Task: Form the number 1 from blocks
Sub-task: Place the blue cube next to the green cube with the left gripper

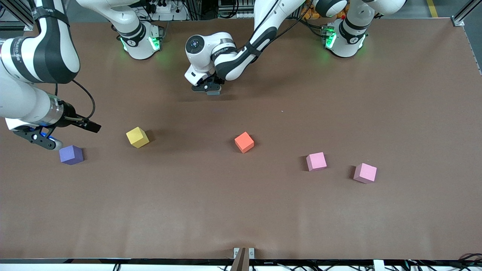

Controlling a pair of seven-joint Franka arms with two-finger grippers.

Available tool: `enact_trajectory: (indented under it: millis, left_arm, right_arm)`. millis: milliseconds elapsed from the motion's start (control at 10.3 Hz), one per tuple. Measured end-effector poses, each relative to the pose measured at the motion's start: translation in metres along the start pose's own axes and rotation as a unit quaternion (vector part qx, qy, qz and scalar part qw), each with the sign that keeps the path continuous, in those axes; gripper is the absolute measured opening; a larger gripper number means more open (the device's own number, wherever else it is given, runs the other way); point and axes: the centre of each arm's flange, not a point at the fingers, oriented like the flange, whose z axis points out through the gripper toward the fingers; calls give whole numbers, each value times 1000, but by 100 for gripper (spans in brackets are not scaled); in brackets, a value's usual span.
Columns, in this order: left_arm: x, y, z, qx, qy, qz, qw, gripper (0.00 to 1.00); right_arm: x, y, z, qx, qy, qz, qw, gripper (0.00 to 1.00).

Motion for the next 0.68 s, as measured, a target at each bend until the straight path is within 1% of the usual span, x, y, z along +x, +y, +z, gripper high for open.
enact_trajectory:
  millis: [194, 290, 484, 677]
  left_arm:
    - [2, -2, 2, 3, -1, -1, 1000, 96]
    - [4, -3, 0, 2, 0, -3, 1000, 100]
    - [16, -5, -20, -7, 10, -11, 1000, 100]
    - [48, -16, -58, -21, 35, -40, 998, 100]
  right_arm:
    - [0, -2, 1, 4, -3, 0, 1000, 100]
    - [0, -2, 2, 4, -3, 0, 1000, 100]
    - [0, -3, 2, 4, -4, 0, 1000, 100]
    - [-3, -10, 3, 4, -4, -6, 1000, 100]
